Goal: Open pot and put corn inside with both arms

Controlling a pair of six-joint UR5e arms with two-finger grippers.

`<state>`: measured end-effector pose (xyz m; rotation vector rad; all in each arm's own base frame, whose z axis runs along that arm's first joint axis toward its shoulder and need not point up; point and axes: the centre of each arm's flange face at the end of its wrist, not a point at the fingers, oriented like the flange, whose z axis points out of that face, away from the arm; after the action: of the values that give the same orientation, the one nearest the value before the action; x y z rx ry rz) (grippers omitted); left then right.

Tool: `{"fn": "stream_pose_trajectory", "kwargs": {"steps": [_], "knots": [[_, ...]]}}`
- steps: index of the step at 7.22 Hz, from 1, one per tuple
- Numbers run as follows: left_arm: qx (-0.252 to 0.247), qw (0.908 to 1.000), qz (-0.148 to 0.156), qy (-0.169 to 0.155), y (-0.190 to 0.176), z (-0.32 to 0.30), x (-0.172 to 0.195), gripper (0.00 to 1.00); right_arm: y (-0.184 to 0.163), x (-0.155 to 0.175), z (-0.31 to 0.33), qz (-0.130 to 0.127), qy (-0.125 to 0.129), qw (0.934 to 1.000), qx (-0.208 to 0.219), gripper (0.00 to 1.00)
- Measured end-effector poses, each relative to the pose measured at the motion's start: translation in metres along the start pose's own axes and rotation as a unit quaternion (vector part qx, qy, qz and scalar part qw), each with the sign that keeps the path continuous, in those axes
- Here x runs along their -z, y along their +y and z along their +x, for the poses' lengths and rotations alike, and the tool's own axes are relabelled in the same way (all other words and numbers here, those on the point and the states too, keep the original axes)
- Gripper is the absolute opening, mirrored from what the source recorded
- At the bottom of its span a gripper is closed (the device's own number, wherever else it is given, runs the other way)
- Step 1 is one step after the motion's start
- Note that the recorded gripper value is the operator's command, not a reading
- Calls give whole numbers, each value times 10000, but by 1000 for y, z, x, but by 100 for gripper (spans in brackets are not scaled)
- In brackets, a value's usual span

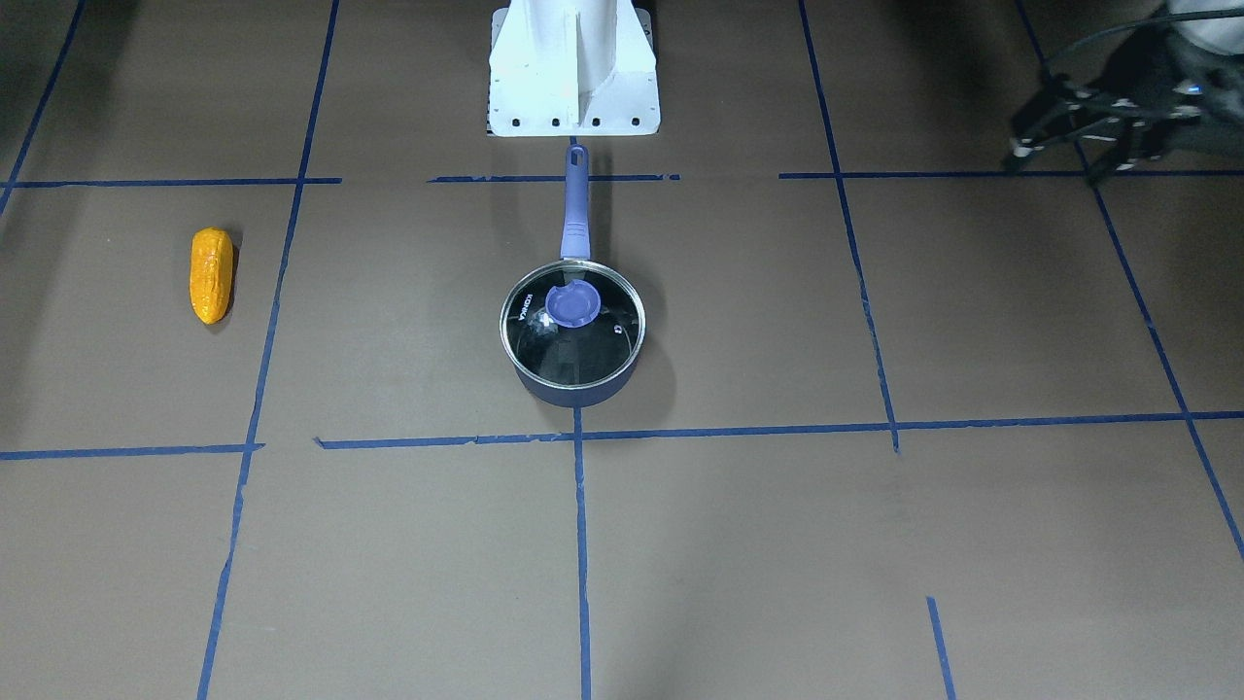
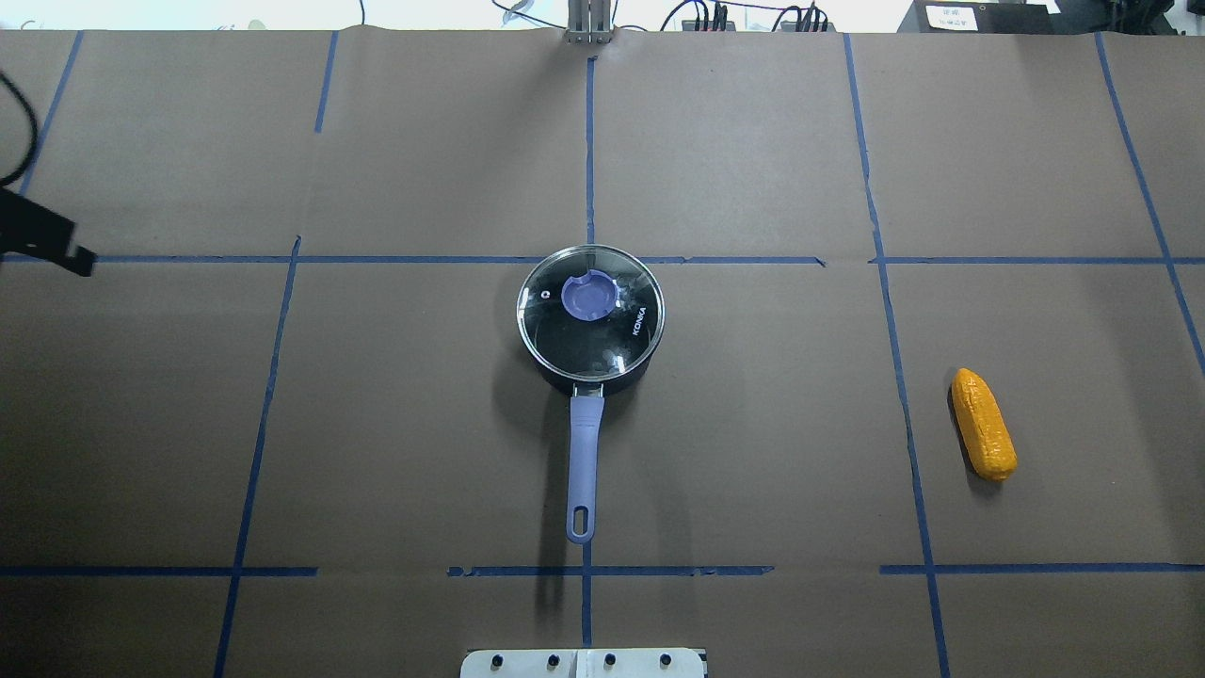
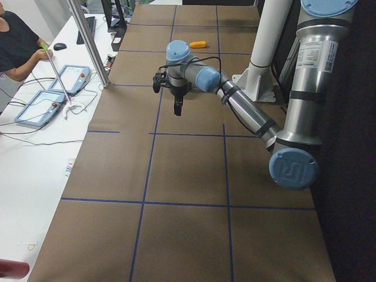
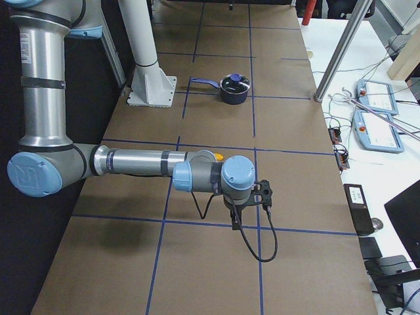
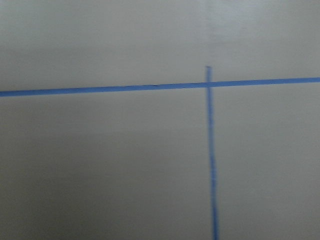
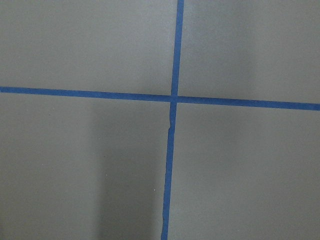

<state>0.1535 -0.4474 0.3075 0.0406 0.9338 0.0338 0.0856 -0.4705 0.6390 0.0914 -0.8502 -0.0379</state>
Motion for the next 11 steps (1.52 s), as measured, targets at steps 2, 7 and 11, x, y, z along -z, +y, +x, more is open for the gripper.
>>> {"fn": "stream_pose_trajectory", "kwargs": {"steps": [2,7,11], "knots": [[-65,9991,-266,-333,-8,110,-3,100,1,-2,1,-20,-4,10000,-6,100],[333,9976,-310,-516,-34,280,-45,100,2,-3,2,-31,-9,10000,-21,100],[622,9970,-37,-465,-62,379,-133,100,-1,-2,1,-20,-15,10000,-13,100]]}}
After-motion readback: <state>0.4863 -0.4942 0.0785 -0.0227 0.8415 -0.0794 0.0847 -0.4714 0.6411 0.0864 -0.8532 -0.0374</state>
